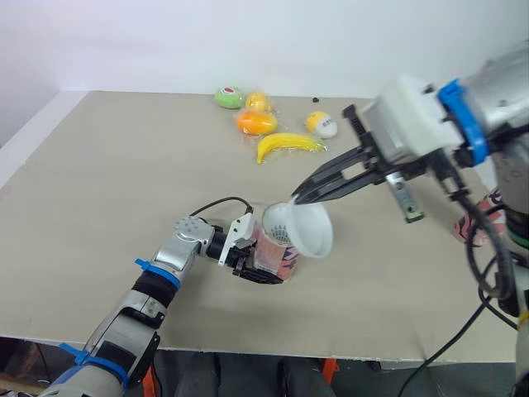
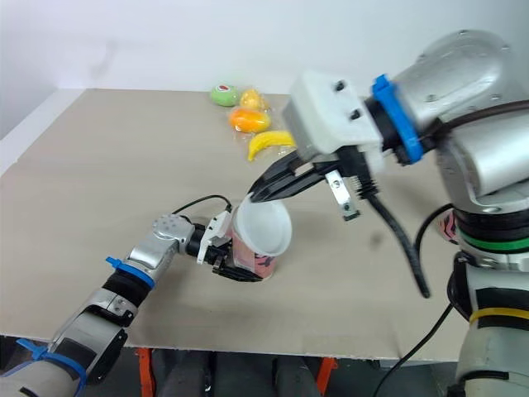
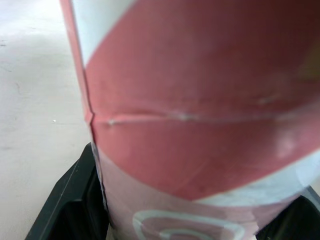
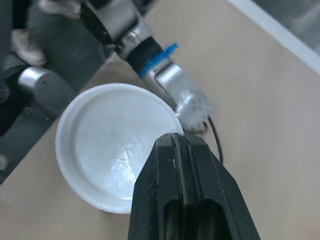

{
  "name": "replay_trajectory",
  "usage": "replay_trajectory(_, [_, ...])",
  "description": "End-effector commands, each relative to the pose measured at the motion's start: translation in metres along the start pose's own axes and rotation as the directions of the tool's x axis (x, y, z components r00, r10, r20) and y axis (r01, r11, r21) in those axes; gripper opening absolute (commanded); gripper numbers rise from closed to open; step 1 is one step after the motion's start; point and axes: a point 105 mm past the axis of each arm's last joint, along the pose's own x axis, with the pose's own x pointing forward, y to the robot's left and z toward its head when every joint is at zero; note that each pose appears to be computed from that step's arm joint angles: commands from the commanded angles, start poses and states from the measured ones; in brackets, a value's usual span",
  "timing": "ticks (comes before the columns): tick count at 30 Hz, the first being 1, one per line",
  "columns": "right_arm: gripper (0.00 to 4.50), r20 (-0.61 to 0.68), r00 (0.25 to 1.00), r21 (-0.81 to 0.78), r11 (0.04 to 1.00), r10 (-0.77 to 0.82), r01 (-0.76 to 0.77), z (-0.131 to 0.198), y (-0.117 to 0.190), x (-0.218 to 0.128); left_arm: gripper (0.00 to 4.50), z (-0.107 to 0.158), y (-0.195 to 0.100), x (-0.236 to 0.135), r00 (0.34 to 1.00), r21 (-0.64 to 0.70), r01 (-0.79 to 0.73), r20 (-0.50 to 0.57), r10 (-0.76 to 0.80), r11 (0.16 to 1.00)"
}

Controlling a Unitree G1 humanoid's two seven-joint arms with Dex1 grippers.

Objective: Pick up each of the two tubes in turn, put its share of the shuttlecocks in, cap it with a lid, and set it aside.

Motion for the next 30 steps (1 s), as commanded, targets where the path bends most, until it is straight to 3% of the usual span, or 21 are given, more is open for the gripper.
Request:
replay_trajectory(1, [0.03,-0.042,0.999,-0.027,0.999,0.023,-0.024,-0.006,-0.013,0.006,3.09,-0.015,-0.003,0.0,0.998,-0.045,0.013,-0.058,-0.015,0.999])
replay_trajectory(12, [0.03,-0.152,0.987,-0.058,0.996,0.052,-0.062,-0.03,-0.031,0.017,3.09,-0.017,-0.003,-0.005,0.997,-0.035,0.002,-0.072,-0.005,0.999])
replay_trajectory(22, [0.03,-0.159,0.98,-0.096,0.986,0.122,-0.138,-0.012,-0.026,0.014,3.09,-0.016,0.001,-0.006,0.997,-0.035,-0.009,-0.073,0.006,0.999])
replay_trajectory(30, [0.03,-0.188,0.969,-0.091,0.979,0.162,-0.181,-0.022,-0.022,0.02,3.09,-0.015,0.002,-0.005,0.998,-0.032,-0.015,-0.065,0.013,0.999])
